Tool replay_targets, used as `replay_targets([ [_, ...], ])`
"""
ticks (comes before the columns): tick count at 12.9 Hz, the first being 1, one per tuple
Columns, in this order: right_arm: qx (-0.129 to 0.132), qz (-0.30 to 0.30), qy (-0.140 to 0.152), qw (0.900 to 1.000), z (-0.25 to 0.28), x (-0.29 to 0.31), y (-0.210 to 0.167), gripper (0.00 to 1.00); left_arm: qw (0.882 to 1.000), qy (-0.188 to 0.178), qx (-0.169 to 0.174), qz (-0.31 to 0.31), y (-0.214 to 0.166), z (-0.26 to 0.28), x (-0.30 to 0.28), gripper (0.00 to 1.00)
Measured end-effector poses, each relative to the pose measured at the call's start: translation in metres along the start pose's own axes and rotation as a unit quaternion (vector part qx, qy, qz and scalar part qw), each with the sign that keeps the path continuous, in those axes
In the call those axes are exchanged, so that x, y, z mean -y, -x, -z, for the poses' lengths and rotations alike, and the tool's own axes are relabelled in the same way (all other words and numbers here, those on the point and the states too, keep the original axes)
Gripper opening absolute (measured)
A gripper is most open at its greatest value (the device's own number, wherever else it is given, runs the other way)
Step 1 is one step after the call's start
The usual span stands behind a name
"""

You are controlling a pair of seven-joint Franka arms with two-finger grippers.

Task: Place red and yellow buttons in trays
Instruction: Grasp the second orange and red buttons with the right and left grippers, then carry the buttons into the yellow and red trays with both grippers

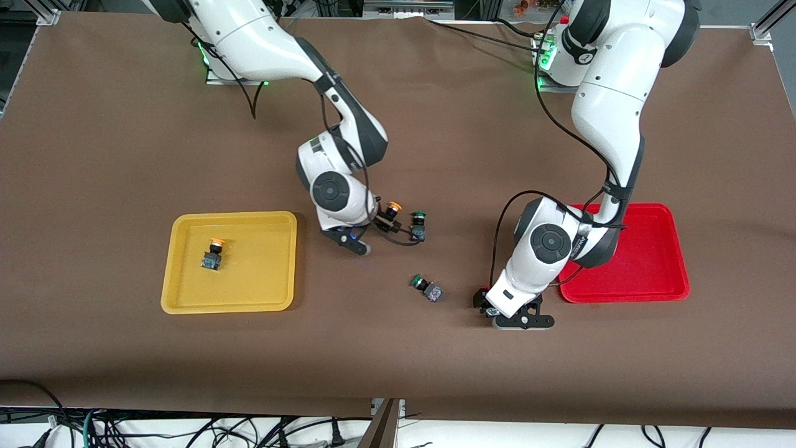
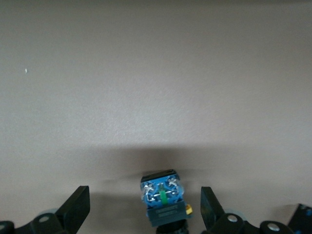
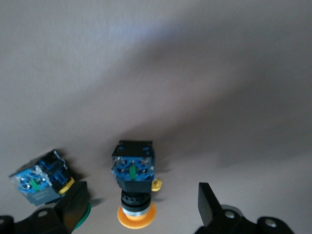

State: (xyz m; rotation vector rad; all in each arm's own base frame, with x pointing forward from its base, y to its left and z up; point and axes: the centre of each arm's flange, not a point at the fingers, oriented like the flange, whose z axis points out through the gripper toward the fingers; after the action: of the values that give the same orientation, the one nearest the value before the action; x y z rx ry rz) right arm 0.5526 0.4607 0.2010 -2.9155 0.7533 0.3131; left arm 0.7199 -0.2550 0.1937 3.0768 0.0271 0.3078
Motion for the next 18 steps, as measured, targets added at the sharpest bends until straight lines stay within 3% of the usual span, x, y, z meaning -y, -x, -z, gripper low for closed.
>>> replay_targets([
  [2,-0.006,0.002,-0.004,1.0,-0.015,0.006,0.011,1.0,1.0,-0.002,0.007,-0.005,0.007,-0.007,-0.004,1.0],
  [4,-0.007,0.002,-0.003,1.0,-0.02,0.005,0.011,0.77,1.0,0.0,0.008,-0.012,0.011,-0.007,-0.015,0.96],
  [6,-0.008,0.001,-0.001,1.0,-0.021,0.004,0.008,0.52,1.0,0.0,0.008,-0.014,0.013,-0.007,-0.018,0.74],
  [7,-0.011,0.002,-0.002,1.0,-0.019,0.004,0.006,0.44,1.0,0.0,0.009,-0.014,0.014,-0.008,-0.018,0.65],
  [9,-0.021,0.006,-0.001,1.0,-0.015,0.002,-0.002,0.44,1.0,-0.002,0.015,-0.015,0.018,-0.018,-0.016,0.63],
  [10,-0.026,0.018,0.005,0.999,-0.008,-0.001,-0.011,0.44,1.0,-0.001,0.012,-0.016,0.018,-0.019,-0.017,0.54],
  [11,-0.022,0.04,0.017,0.999,0.011,-0.012,-0.032,0.44,1.0,-0.001,0.009,-0.021,0.016,-0.017,-0.016,0.44],
  [13,-0.007,0.088,0.026,0.996,0.067,-0.054,-0.096,0.44,1.0,-0.006,0.011,-0.025,0.009,-0.005,-0.01,0.44],
  [16,0.02,0.155,0.039,0.987,0.125,-0.149,-0.194,0.44,0.994,-0.054,0.088,-0.023,-0.004,0.05,0.032,0.44],
  [18,0.026,0.19,0.055,0.98,0.123,-0.199,-0.233,0.44,0.986,-0.072,0.139,-0.061,-0.015,0.094,0.091,0.44],
])
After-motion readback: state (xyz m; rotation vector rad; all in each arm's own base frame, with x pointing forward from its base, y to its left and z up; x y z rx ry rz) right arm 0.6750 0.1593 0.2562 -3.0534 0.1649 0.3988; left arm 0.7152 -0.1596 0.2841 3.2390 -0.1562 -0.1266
